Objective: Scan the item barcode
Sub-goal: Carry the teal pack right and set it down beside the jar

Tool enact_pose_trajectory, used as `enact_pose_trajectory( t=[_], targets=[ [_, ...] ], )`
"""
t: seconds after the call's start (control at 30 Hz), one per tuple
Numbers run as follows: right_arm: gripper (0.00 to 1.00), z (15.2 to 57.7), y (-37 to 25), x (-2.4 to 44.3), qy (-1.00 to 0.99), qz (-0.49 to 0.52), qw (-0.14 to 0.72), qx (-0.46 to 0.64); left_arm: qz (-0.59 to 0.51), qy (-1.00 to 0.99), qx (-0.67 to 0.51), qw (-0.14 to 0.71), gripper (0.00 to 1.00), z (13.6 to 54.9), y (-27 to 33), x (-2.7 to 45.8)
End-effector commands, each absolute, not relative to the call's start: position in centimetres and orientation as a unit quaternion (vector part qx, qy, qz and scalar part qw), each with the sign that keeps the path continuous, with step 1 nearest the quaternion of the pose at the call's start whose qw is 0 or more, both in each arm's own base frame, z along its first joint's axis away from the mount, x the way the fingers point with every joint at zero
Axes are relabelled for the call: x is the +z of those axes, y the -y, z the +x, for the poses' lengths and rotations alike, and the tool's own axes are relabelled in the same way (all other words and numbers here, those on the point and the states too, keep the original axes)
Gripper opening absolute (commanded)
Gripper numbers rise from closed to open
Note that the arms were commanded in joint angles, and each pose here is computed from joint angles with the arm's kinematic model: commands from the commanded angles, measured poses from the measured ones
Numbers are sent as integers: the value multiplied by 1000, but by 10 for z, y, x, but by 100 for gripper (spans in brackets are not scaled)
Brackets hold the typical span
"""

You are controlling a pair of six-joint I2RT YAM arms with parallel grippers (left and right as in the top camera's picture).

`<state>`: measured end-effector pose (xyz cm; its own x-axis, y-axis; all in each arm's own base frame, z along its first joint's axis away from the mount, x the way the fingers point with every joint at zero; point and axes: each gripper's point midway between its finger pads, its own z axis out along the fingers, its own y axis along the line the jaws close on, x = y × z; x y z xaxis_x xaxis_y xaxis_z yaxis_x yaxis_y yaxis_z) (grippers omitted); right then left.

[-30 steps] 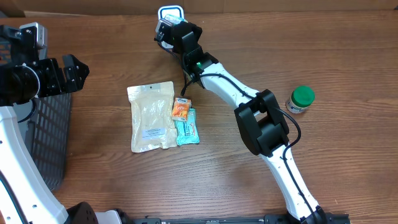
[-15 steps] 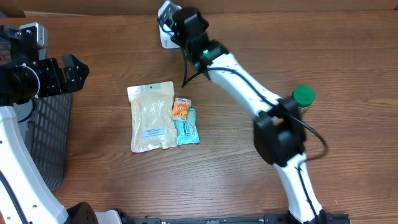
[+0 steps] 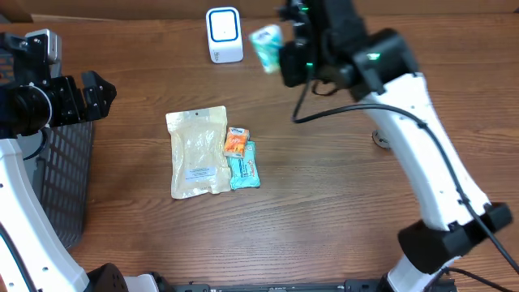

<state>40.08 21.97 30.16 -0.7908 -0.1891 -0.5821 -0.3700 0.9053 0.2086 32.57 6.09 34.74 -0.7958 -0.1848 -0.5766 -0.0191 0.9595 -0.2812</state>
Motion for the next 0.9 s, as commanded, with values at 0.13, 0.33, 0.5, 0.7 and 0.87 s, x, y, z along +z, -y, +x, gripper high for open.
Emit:
enact_pose_trajectory(
  t=[0.13, 0.33, 0.5, 0.7, 0.87],
  targets=[
    [4, 366, -149, 243, -983, 1, 123, 134, -37, -934, -128, 331, 99, 322, -58, 357],
    [4, 362, -112, 169, -991, 52, 54, 108, -37, -934, -128, 331, 100, 322, -58, 357],
    [4, 359, -83, 106, -992, 86, 34, 85, -37, -934, -128, 331, 100, 322, -58, 357],
    [4, 350, -63, 62, -992, 103, 26, 61, -37, -934, -128, 331, 100, 322, -58, 357],
    [9, 342, -59, 49, -993, 104, 19, 49, -37, -934, -128, 331, 100, 322, -58, 357]
  ],
)
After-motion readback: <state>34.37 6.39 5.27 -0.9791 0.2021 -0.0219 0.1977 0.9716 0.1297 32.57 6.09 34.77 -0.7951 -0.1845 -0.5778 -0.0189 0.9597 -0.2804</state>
